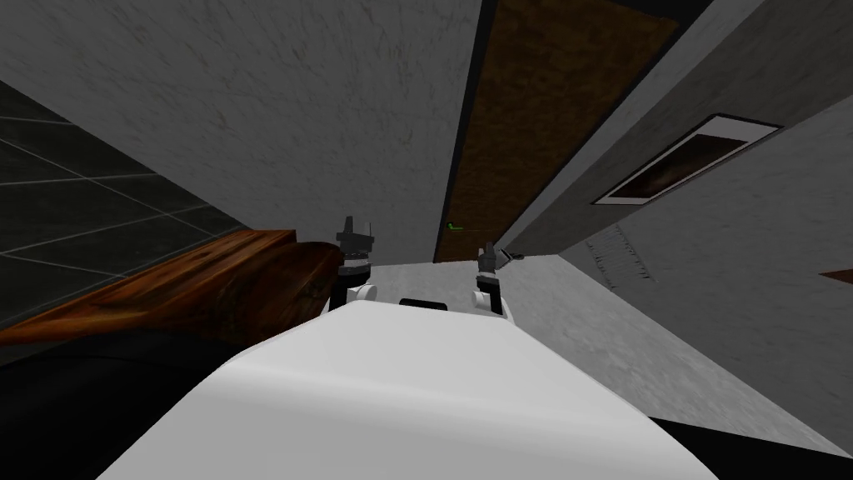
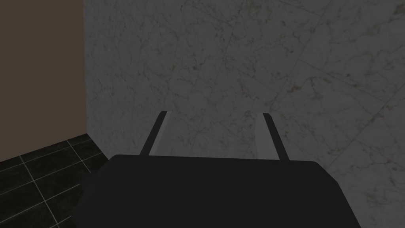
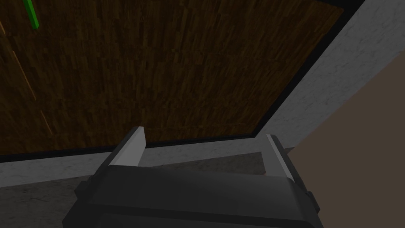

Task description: Pull the door open

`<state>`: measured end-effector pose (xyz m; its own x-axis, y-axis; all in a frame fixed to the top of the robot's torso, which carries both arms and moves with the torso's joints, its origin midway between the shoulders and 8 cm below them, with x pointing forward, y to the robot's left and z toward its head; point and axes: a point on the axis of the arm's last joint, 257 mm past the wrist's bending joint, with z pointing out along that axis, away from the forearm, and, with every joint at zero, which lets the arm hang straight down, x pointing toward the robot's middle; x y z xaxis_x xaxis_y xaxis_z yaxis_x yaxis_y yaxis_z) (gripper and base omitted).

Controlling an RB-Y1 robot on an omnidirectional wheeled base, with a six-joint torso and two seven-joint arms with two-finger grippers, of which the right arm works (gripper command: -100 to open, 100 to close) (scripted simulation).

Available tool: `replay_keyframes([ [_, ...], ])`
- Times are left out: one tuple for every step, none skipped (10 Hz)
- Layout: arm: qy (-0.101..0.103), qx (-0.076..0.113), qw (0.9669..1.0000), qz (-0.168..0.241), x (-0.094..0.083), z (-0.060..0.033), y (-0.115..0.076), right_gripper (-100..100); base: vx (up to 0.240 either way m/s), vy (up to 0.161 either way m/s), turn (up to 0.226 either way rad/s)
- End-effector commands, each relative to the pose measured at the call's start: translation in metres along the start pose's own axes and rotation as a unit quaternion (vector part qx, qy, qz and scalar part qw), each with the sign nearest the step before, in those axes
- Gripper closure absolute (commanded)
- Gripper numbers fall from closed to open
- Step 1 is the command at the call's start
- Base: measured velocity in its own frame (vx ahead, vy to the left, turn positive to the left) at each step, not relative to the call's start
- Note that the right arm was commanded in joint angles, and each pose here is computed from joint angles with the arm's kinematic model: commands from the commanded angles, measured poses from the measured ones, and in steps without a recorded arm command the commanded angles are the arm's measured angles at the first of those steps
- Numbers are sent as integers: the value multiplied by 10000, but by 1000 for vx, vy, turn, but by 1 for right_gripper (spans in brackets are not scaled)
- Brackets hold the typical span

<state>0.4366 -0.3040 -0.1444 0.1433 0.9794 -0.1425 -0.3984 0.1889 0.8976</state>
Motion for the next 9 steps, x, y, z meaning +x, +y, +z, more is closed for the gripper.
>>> replay_keyframes([
  [-5, 82, 10000, 13, -10, -35, -106, -100, 30, -23, 74],
  [-18, 177, 9998, 35, -43, -59, -232, -100, 39, -23, 141],
  [-35, 254, 9997, 57, -80, -78, -340, -100, 59, -36, 220],
  [-56, 284, 9996, 80, -120, -80, -405, -100, 72, -46, 206],
  [-56, 369, 9993, 78, -120, -113, -481, -100, 56, -39, 70],
  [-80, 464, 9988, 98, -162, -144, -601, -100, 41, -29, 130],
  [-107, 487, 9987, 121, -206, -146, -658, -100, 62, -44, 208],
  [-109, 558, 9983, 119, -207, -177, -719, -100, 53, -43, 69],
  [-139, 613, 9979, 140, -253, -194, -802, -100, 42, -32, 120],
])
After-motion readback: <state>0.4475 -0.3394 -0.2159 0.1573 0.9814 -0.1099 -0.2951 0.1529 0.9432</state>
